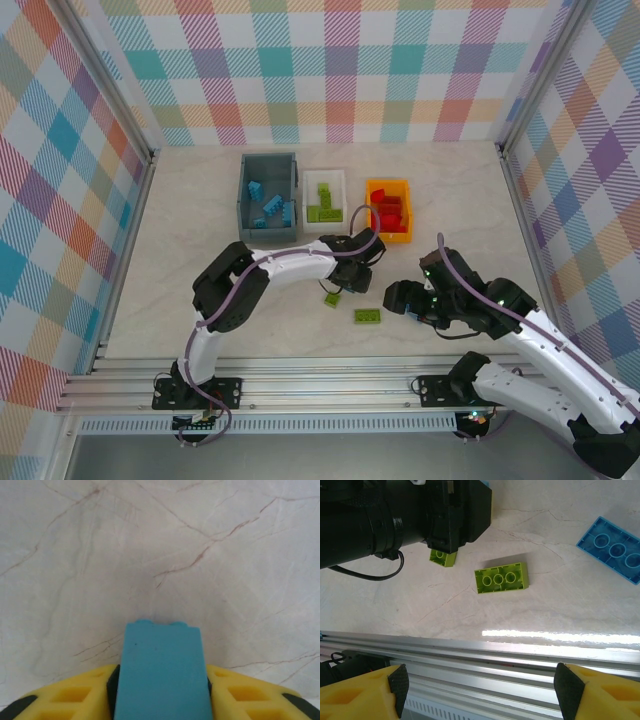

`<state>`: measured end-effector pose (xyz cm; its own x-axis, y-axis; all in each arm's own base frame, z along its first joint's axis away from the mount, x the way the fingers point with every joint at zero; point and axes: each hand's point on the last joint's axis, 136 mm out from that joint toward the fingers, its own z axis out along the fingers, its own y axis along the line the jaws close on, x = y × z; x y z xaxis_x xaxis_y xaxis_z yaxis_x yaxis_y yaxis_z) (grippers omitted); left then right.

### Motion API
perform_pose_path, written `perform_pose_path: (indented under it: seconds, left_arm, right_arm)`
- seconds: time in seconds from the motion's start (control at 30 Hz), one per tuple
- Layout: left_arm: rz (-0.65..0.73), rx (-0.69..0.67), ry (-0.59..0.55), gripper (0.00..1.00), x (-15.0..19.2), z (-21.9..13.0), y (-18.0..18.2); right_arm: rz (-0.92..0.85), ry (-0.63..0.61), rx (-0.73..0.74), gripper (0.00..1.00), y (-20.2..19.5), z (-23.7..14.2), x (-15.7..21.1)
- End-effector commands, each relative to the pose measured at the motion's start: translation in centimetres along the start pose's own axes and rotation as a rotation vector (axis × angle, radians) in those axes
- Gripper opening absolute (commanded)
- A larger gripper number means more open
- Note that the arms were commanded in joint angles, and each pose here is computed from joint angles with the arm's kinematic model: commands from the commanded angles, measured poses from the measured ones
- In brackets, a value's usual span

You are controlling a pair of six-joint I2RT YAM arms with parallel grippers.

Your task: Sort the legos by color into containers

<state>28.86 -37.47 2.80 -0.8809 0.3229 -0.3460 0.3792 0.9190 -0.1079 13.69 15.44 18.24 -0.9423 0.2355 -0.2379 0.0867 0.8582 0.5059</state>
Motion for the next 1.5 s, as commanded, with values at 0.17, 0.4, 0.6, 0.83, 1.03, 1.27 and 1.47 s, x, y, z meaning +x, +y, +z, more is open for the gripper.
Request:
perform_pose_path:
  seconds: [0.17,0.4,0.6,0.83,1.03,1.27,1.47]
  left_arm:
    - [-0.037,-0.079,-0.199,0.36,-3.5,-9.1,2.3]
    - [-0.201,-0.151,-0.264,0.36,-4.3,-16.7,11.7]
    - [-0.345,-0.217,-0.264,0.36,-5.5,-18.2,20.6]
    - [-0.427,-0.303,-0.214,0.36,-8.2,-14.9,27.3]
    - [-0.426,-0.357,-0.178,0.36,-10.8,-11.7,29.3]
    - [-0.401,-0.447,-0.132,0.37,-12.4,-8.7,31.3]
    - [-0.383,-0.474,-0.116,0.56,-12.7,-7.7,32.0]
  right_arm:
    - [-0.041,-0.007,0.004,0.79,-0.1,0.5,-0.3]
    - [-0.261,-0.031,-0.123,0.78,5.0,1.2,-1.7]
    - [-0.645,-0.167,-0.315,0.78,14.4,1.9,-1.8]
    - [-0.759,-0.453,-0.488,0.78,23.4,1.9,-4.5]
    - [-0.745,-0.629,-0.494,0.80,27.1,3.0,-7.6]
    - [-0.712,-0.625,-0.468,0.80,27.8,4.6,-8.5]
    - [-0.681,-0.588,-0.447,0.81,26.4,5.2,-8.2]
